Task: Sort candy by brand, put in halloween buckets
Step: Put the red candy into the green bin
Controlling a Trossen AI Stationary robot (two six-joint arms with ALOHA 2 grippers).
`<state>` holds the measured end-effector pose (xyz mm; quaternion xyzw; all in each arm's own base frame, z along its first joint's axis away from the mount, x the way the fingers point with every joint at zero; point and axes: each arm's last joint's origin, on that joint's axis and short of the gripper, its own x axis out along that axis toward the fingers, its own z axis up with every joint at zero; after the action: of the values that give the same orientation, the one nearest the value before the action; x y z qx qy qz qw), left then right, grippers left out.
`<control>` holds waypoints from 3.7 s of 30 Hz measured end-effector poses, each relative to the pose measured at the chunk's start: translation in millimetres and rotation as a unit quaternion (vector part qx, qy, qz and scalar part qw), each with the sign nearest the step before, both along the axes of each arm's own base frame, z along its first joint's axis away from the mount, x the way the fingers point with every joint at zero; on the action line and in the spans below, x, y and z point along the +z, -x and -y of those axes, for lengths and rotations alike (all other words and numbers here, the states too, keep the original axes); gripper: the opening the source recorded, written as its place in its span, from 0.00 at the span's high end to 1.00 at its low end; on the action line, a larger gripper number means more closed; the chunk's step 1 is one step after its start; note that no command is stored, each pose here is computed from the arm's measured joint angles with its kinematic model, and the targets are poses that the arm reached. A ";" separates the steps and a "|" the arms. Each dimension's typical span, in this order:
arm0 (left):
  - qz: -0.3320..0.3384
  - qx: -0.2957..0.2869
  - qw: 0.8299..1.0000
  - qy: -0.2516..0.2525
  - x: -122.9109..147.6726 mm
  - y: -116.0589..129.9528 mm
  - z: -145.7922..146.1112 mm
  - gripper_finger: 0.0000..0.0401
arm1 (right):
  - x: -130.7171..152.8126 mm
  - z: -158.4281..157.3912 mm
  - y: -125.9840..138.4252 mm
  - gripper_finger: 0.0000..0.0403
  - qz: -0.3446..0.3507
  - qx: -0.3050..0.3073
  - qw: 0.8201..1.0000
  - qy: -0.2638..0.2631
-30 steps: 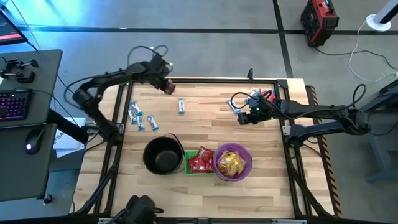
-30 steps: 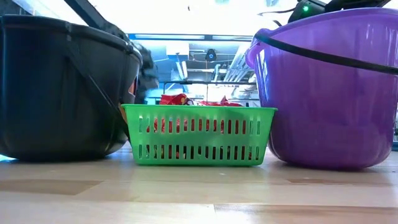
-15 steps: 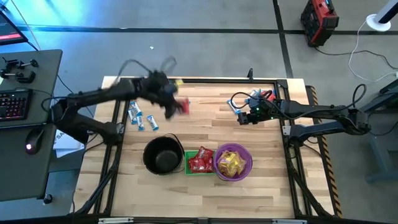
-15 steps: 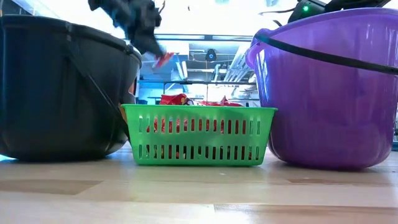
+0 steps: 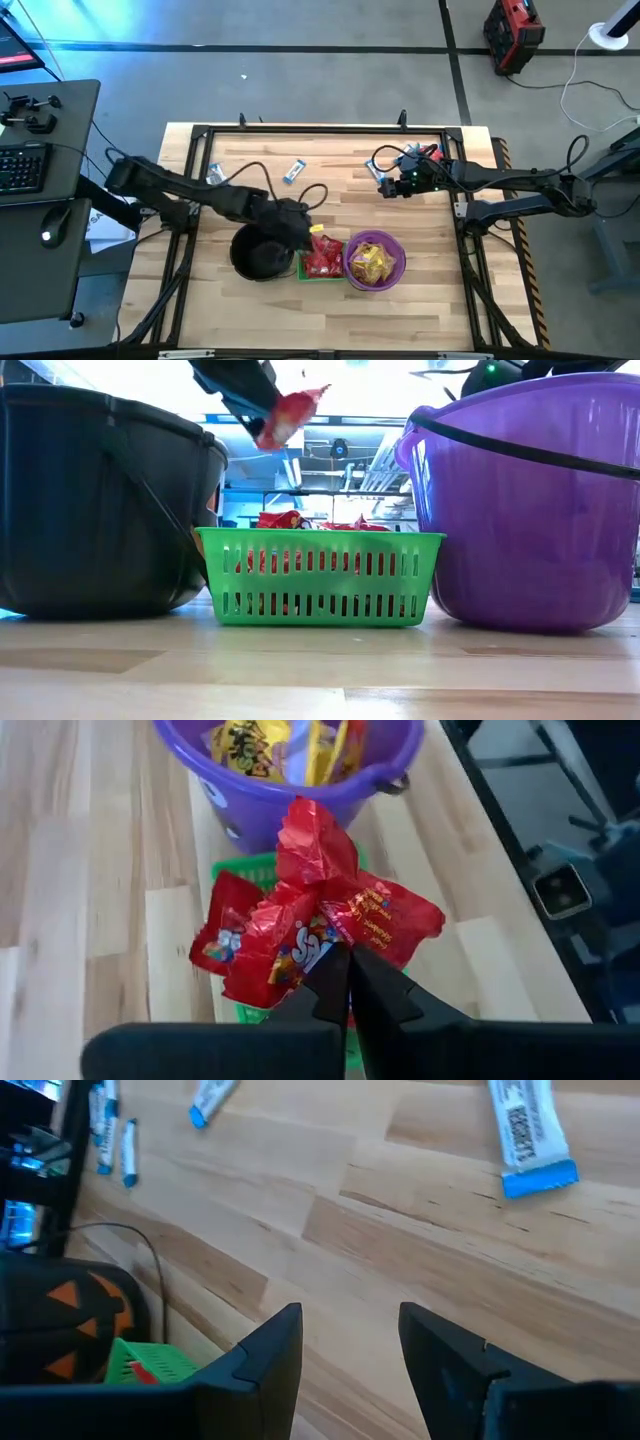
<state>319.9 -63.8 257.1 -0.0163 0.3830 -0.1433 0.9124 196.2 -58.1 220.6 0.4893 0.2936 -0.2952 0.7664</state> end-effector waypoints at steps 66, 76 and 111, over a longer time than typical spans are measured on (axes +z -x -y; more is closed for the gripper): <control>0.256 0.354 0.897 0.067 132.5 120.0 -99.2 0.59 | -79.0 153.2 26.9 0.99 -0.401 -0.313 0.861 0.008; 0.350 0.354 0.866 0.040 163.0 184.0 -91.0 0.59 | 10.3 93.4 6.3 1.00 -0.248 -0.271 0.916 0.162; 0.282 0.351 0.893 0.018 147.4 170.4 -92.8 0.59 | 33.4 -157.7 -159.4 1.00 0.105 0.391 0.906 0.120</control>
<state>149.5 29.0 404.5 -0.1253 0.0764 0.1808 0.9725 355.7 99.6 254.0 0.2673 0.3415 0.0485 0.8998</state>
